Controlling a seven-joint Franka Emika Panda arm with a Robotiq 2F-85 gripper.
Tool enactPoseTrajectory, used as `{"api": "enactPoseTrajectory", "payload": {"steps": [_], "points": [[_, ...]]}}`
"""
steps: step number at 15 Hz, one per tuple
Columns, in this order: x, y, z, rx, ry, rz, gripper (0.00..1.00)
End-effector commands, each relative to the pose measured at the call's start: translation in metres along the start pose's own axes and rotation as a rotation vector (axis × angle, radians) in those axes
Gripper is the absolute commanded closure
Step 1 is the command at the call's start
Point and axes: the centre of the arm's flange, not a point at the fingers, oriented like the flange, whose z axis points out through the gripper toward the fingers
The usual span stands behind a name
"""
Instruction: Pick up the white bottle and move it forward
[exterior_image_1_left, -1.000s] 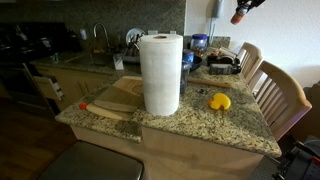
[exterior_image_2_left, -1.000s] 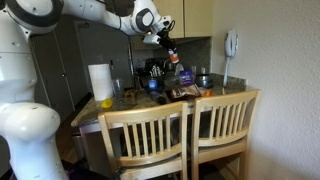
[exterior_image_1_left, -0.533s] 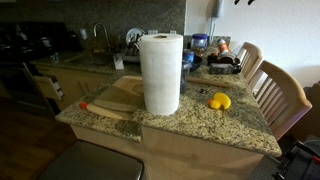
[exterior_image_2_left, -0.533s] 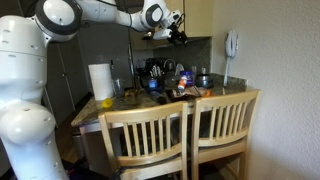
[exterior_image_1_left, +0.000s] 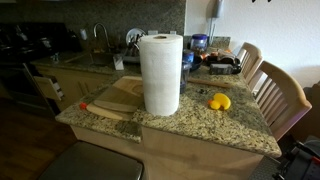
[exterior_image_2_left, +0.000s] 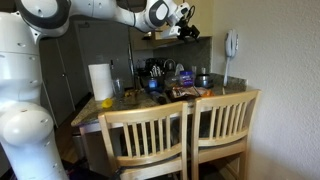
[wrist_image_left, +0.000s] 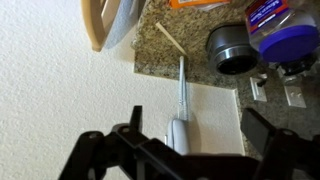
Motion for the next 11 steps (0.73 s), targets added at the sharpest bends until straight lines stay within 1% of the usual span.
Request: {"api": "enactPoseTrajectory", "payload": {"steps": [1,2,6,8,9,10,11], "points": [[-0.02,-0.001,-0.018,-0.052,-0.052,-0.099,0.0],[-0.025,-0.002,-0.019,-0.022,-0.102,-0.131,0.0],[-0.049,-0.018,-0.028,0.163,-0.224,-0.188,0.0],[-0.062,-0.023,-0.032,0.246,-0.301,-0.224,0.0],[-0.07,-0.024,-0.032,0.273,-0.349,-0.246,0.0],[-0.051,-0.033,-0.026,0.225,-0.283,-0.211,0.0],[-0.057,-0.033,-0.027,0.246,-0.313,-0.225,0.0]]}}
